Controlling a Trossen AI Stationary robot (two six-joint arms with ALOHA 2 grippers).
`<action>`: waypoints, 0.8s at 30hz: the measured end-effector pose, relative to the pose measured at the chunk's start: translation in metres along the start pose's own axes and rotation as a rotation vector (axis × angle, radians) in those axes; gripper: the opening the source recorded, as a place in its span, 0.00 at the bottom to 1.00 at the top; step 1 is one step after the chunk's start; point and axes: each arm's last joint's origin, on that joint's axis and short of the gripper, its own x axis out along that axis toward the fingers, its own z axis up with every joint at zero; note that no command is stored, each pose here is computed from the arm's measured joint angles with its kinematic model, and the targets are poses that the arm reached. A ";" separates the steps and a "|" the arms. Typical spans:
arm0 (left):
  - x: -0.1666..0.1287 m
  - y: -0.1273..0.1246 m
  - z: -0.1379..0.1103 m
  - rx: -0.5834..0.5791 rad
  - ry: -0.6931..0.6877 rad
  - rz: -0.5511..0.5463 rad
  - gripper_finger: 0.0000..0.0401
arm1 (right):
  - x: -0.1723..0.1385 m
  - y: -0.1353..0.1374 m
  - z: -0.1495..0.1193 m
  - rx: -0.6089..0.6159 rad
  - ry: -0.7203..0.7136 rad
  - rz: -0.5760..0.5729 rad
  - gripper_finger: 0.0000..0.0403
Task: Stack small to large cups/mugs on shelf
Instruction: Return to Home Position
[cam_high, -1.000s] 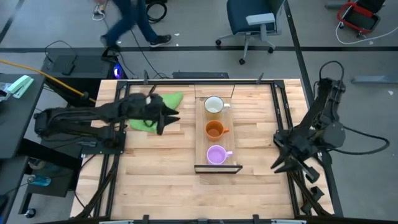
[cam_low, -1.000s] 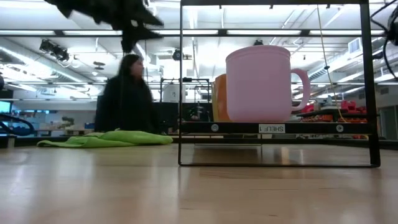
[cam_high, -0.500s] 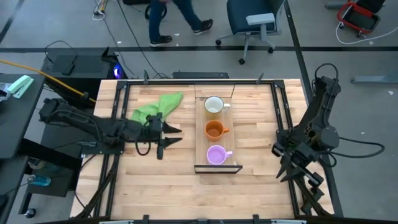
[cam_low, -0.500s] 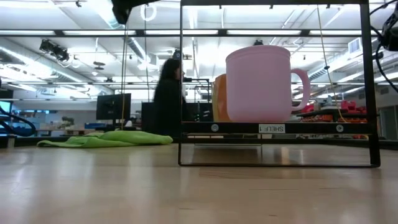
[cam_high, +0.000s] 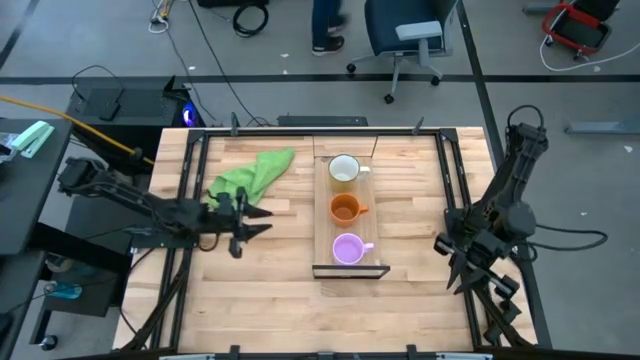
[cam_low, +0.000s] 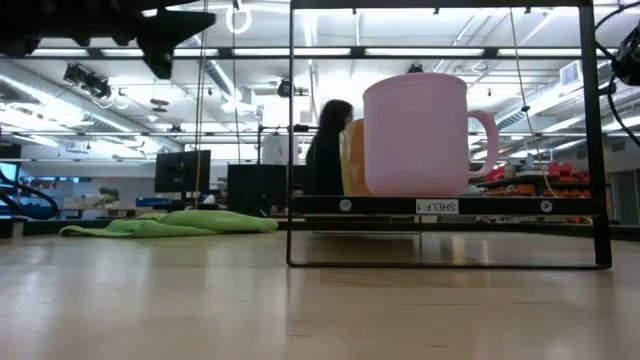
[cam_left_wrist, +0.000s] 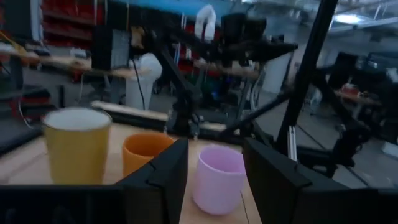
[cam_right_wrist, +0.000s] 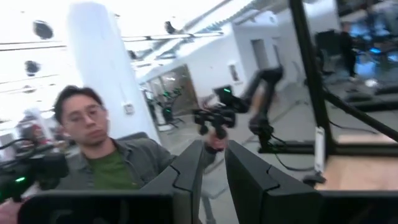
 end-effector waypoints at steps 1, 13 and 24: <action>-0.005 0.002 0.000 -0.002 -0.017 -0.001 0.40 | -0.001 -0.001 0.002 -0.006 -0.006 0.026 0.19; -0.052 0.021 0.004 0.057 -0.173 -0.073 0.40 | -0.044 -0.036 0.037 -0.091 -0.101 0.007 0.19; -0.070 0.033 0.017 0.136 -0.245 0.004 0.40 | -0.098 -0.039 0.051 -0.236 -0.249 -0.107 0.19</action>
